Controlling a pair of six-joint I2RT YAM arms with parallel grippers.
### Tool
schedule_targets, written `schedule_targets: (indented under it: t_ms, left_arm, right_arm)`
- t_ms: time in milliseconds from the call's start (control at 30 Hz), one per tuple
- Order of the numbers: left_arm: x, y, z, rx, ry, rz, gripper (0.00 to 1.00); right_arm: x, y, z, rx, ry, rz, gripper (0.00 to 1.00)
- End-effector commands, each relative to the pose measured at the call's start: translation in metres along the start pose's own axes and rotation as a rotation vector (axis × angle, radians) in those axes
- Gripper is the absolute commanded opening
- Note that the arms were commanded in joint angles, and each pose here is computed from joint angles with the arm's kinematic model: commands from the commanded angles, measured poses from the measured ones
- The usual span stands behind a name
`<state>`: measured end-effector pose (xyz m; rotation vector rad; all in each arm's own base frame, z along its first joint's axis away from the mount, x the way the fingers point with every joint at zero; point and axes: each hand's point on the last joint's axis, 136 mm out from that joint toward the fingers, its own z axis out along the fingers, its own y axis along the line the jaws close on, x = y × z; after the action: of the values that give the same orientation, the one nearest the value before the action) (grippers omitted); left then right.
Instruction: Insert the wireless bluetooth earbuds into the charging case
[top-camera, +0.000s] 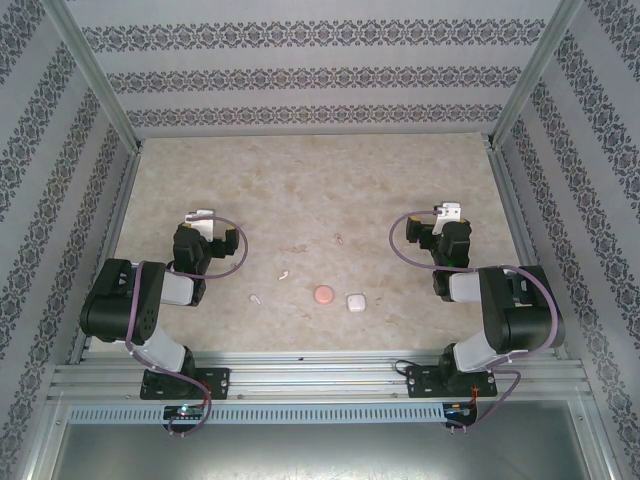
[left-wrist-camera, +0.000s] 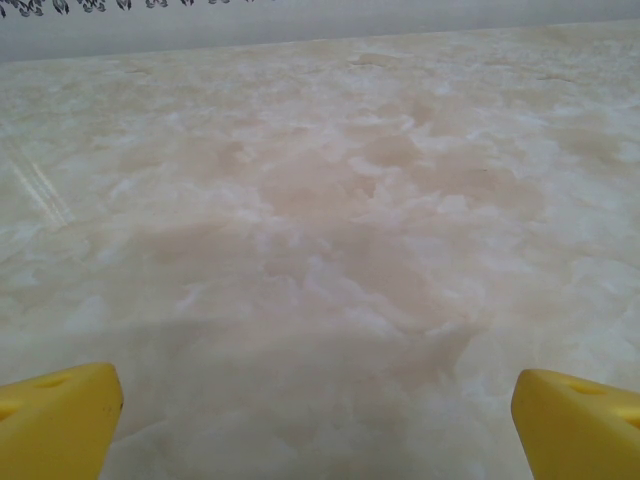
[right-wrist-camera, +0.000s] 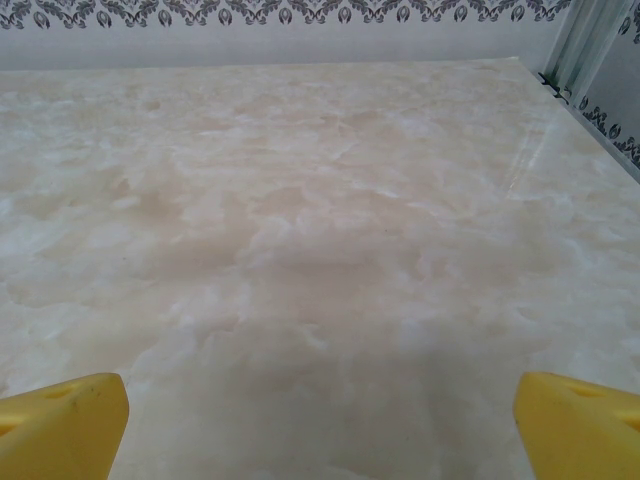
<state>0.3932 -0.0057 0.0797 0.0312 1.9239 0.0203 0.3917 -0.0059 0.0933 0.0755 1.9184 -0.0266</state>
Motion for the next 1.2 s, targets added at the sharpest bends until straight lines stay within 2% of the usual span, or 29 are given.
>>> schedule_targets:
  t_ms: [0,700,867,967,1033,1167]
  left_arm:
    - [-0.009,0.006,0.001,-0.017,-0.016,0.007,1.00]
    - [-0.010,0.017,0.005,-0.050,0.003,-0.039,1.00]
    - [-0.021,0.023,-0.008,-0.082,-0.044,-0.055,1.00]
    - [-0.034,0.015,-0.013,-0.036,-0.031,-0.036,1.00]
    - [-0.046,0.011,-0.017,-0.009,-0.018,-0.025,0.99]
    - [-0.072,-0.001,-0.022,0.068,0.024,-0.084,0.96]
  right_arm:
    - [-0.013,0.002,0.001,-0.004,-0.034,-0.012,0.98]
    - [-0.013,0.003,0.000,-0.008,-0.036,-0.014,0.98]
    - [-0.031,0.014,-0.010,-0.037,-0.035,-0.055,0.98]
    - [-0.041,0.016,-0.016,-0.024,0.088,-0.012,0.98]
    - [-0.039,0.020,-0.024,-0.006,0.212,0.045,0.98]
    - [-0.037,0.045,-0.046,-0.014,0.404,0.076,0.98]
